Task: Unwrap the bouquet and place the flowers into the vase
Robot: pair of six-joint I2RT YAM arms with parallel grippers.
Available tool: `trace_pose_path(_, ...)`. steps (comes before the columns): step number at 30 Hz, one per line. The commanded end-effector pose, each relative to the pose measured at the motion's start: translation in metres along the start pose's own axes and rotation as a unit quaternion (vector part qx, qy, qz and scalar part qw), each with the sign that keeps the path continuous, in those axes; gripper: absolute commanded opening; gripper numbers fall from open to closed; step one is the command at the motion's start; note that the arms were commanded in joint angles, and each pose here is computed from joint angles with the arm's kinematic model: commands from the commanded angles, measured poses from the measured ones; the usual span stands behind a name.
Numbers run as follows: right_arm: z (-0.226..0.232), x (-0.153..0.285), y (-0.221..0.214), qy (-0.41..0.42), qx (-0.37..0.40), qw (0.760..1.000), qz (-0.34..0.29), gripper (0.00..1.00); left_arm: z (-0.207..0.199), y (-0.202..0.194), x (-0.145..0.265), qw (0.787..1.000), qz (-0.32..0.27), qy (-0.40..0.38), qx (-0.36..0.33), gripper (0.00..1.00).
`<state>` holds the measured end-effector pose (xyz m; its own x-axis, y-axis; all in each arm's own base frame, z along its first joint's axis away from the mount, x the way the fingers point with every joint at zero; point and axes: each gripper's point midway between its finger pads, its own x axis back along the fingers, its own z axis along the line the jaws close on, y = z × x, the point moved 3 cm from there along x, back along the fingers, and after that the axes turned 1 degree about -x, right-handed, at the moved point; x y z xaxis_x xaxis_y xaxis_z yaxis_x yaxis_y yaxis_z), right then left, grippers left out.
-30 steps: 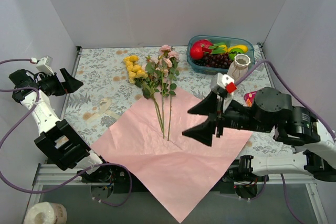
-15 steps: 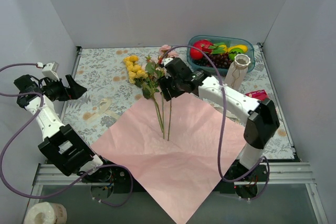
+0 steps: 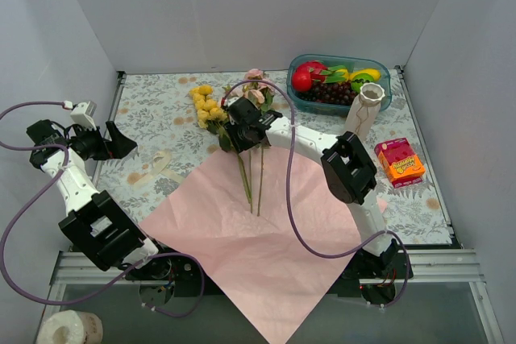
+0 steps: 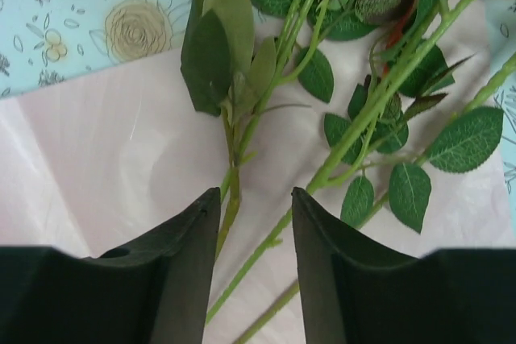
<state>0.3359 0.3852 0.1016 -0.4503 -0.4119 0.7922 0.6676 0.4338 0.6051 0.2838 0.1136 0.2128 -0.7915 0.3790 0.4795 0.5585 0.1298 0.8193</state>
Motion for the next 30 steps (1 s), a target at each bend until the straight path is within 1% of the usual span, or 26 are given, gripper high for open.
trace_pose_path(1, 0.001, -0.009, 0.027, -0.008, -0.015, 0.999, -0.038, 0.47, -0.003, 0.001, 0.002, 1.0, -0.006, -0.007, -0.015, 0.98)
trace_pose_path(3, 0.0, -0.013, 0.023, -0.012, -0.021, 0.999, -0.034, 0.43, -0.003, 0.001, 0.002, 1.0, -0.005, -0.006, -0.02, 0.98)
trace_pose_path(5, -0.001, -0.016, 0.016, -0.016, -0.025, 0.999, -0.028, 0.43, -0.003, -0.001, 0.001, 1.0, -0.003, -0.005, -0.023, 0.98)
trace_pose_path(10, -0.009, -0.002, 0.012, -0.034, -0.042, 0.998, -0.041, 0.43, 0.0, -0.006, 0.0, 1.0, 0.002, 0.0, -0.025, 0.98)
trace_pose_path(11, -0.011, -0.003, 0.005, -0.038, -0.043, 0.998, -0.035, 0.43, 0.0, -0.007, 0.0, 1.0, 0.003, -0.001, -0.024, 0.98)
trace_pose_path(13, -0.012, 0.002, 0.005, -0.043, -0.051, 0.997, -0.038, 0.47, 0.001, -0.008, -0.001, 1.0, 0.003, -0.002, -0.022, 0.98)
trace_pose_path(18, -0.016, 0.004, -0.001, -0.053, -0.058, 0.996, -0.034, 0.54, 0.001, -0.008, -0.002, 1.0, 0.003, -0.006, -0.02, 0.98)
trace_pose_path(20, -0.015, 0.004, -0.003, -0.051, -0.057, 0.997, -0.031, 0.55, 0.0, -0.008, -0.002, 1.0, 0.004, -0.007, -0.018, 0.98)
trace_pose_path(23, -0.012, 0.013, 0.0, -0.041, -0.056, 0.997, -0.04, 0.58, 0.0, -0.01, -0.002, 1.0, 0.006, -0.006, -0.02, 0.98)
trace_pose_path(27, -0.005, 0.035, 0.014, -0.009, -0.055, 0.994, -0.09, 0.59, 0.001, -0.014, -0.003, 1.0, 0.009, -0.005, -0.022, 0.98)
trace_pose_path(30, -0.007, 0.034, 0.016, -0.014, -0.054, 0.994, -0.09, 0.59, 0.002, -0.014, -0.003, 1.0, 0.009, -0.006, -0.018, 0.98)
